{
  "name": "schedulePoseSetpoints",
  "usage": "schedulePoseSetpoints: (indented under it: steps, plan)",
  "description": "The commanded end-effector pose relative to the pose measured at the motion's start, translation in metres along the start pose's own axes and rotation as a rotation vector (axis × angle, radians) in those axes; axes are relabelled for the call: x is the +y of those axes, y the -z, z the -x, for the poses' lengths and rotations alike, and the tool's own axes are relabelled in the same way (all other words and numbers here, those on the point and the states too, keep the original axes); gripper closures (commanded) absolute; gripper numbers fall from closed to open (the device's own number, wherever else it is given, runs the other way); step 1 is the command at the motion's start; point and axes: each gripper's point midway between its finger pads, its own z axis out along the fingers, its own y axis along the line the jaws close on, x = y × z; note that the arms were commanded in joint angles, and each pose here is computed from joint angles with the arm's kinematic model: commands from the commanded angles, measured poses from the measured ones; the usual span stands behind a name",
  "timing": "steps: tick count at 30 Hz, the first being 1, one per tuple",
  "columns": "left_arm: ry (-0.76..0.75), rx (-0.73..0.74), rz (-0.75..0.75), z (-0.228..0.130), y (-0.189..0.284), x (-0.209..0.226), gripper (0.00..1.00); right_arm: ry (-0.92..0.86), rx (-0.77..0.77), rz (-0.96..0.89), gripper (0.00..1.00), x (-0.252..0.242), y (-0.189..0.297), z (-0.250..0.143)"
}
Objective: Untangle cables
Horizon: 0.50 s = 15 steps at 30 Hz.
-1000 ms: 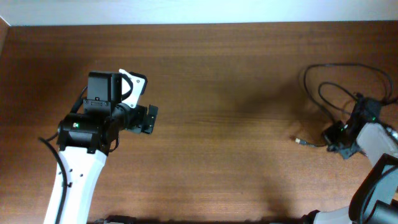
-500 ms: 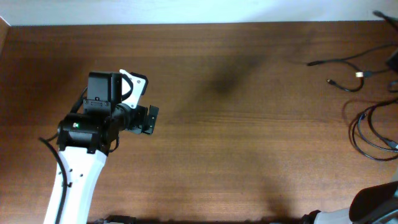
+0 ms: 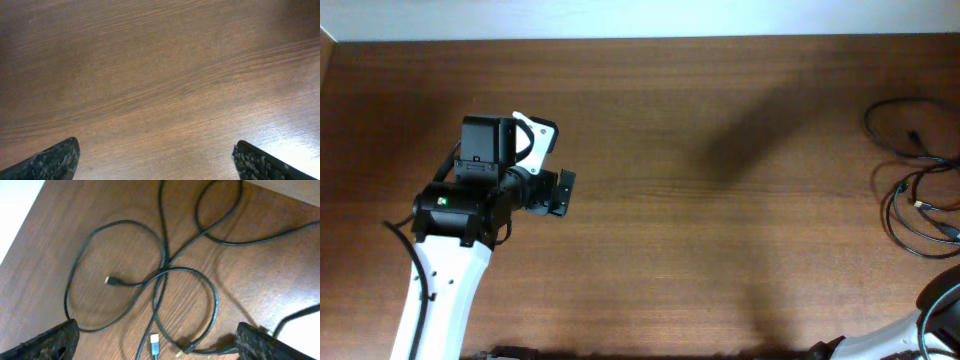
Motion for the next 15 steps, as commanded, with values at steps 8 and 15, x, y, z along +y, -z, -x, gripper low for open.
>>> schedulePoseSetpoints:
  steps: [8, 15]
  plan:
    - [-0.025, -0.053, 0.066, 0.004, 0.019, 0.01, 0.01, 0.247, -0.199, 0.228, 0.04, 0.065, 0.186, 0.023]
    - [-0.028, -0.469, 0.173, 0.004, 0.148, 0.008, 0.01, 0.435, -0.458, 0.512, 0.01, 0.09, 0.398, -0.08]
